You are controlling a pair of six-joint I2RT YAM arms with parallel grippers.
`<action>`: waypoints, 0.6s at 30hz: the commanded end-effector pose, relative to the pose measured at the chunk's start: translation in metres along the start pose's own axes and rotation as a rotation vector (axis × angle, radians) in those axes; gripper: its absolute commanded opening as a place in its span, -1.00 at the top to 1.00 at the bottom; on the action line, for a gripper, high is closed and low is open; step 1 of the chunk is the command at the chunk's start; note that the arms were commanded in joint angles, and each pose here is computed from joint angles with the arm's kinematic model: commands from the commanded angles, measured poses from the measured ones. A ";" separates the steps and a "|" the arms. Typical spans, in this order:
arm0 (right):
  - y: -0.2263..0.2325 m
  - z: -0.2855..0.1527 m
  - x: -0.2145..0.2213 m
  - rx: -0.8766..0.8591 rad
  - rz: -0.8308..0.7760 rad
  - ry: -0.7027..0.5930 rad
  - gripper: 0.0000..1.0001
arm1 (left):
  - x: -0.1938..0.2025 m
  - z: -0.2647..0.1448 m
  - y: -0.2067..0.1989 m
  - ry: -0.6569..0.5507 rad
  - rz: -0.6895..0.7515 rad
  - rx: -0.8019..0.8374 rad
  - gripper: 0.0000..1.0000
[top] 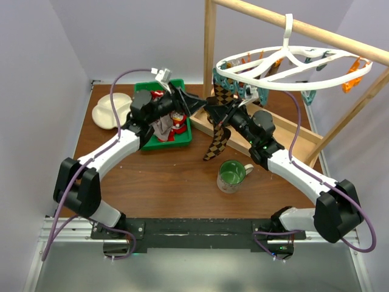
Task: Remove the socks clipped to the hanger
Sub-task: Remove the sock from the hanger.
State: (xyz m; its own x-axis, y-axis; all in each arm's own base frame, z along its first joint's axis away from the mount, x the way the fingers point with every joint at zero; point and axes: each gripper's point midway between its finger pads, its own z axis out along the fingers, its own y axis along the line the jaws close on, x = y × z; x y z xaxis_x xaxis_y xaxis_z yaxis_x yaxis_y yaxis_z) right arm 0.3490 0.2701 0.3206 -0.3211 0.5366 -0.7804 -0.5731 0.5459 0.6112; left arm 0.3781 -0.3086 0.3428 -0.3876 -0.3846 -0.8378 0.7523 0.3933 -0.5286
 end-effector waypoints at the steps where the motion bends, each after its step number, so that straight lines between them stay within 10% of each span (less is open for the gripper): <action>1: 0.007 0.000 -0.011 -0.005 -0.006 -0.024 1.00 | -0.005 -0.027 -0.021 -0.089 0.038 0.056 -0.51; 18: -0.004 0.007 -0.008 0.047 0.032 -0.022 1.00 | 0.083 -0.022 -0.053 0.015 0.015 0.067 -0.40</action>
State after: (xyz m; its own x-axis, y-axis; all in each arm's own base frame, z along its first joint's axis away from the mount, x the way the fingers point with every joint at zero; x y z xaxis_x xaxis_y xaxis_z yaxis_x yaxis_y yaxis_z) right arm 0.3538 0.2683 0.3056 -0.3556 0.5363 -0.7654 -0.5205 0.5666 0.6388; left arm 0.2900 -0.3334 0.2878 -0.4408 -0.3364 -0.8322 0.7653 0.3436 -0.5442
